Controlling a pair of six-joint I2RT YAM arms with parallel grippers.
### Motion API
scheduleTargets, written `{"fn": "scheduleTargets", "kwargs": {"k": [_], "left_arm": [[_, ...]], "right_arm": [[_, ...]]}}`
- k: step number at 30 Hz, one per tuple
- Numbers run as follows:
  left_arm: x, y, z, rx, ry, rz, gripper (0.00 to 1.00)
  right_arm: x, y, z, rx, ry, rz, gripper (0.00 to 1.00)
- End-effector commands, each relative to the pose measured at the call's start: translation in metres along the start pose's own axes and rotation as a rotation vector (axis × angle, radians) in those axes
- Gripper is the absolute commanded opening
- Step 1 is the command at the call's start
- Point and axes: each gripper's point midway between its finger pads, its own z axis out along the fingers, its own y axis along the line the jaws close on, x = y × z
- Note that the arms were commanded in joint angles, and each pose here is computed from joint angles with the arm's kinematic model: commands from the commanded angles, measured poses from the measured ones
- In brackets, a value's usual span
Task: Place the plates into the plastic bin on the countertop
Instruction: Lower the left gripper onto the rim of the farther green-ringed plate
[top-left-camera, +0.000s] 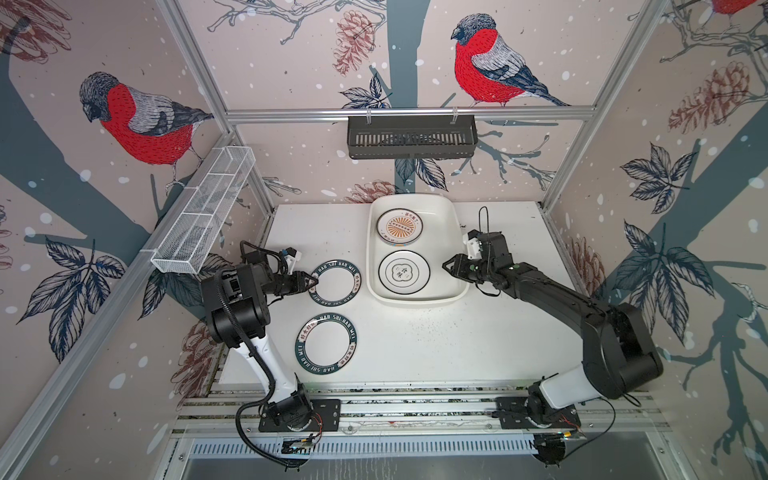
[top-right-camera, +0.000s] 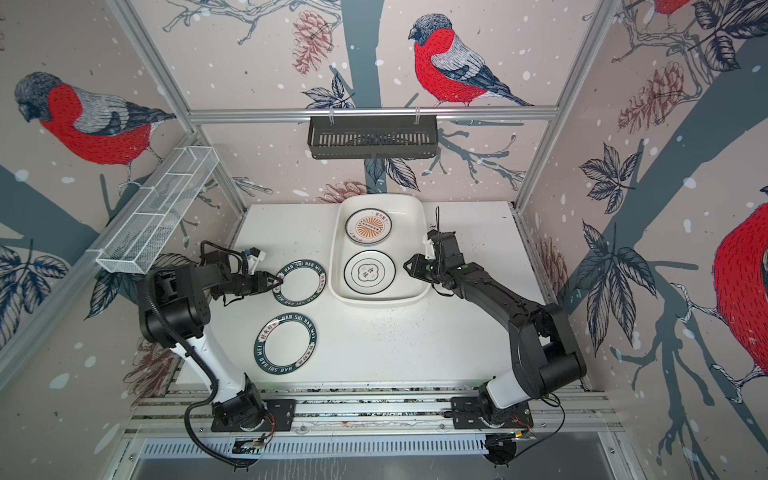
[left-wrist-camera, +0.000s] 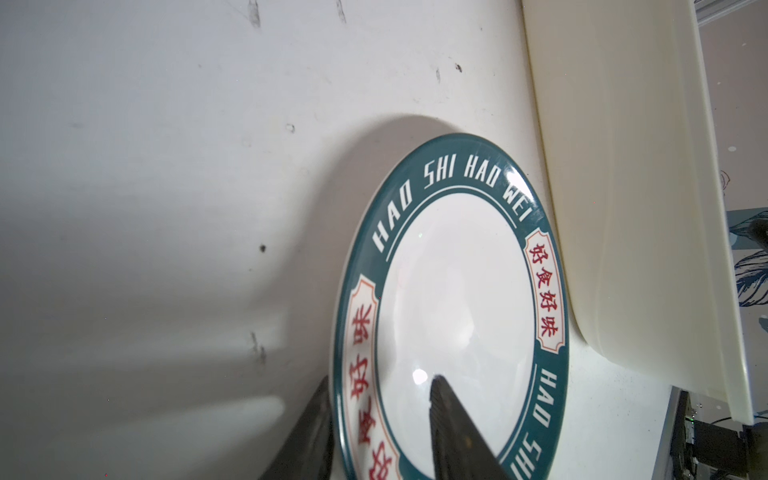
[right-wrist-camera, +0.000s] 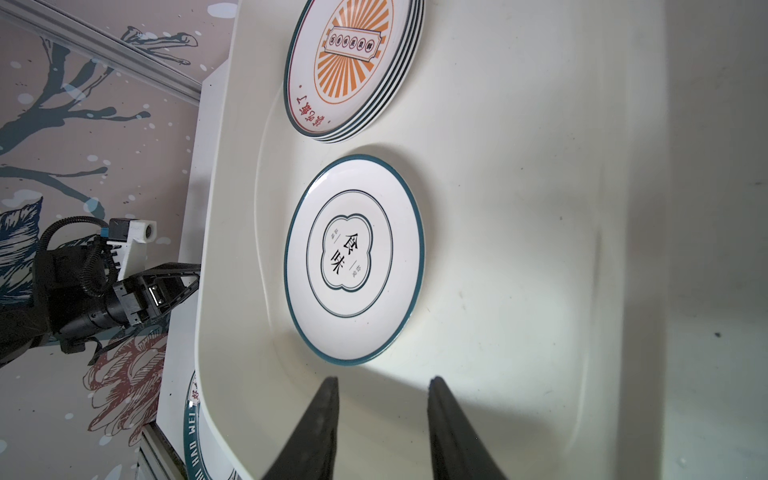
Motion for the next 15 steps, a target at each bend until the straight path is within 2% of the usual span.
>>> {"fn": "scheduleTargets", "kwargs": {"k": [1, 15], "left_arm": [[0.0182, 0.0104, 0.0021, -0.051, 0.068, -0.038, 0.38], [0.0215, 0.0123, 0.0042, -0.037, 0.088, -0.069, 0.34]], "right_arm": [[-0.0055, 0.0047, 0.0015, -0.016, -0.019, -0.004, 0.38], [-0.0028, 0.0038, 0.0056, -0.018, -0.015, 0.001, 0.37]]}}
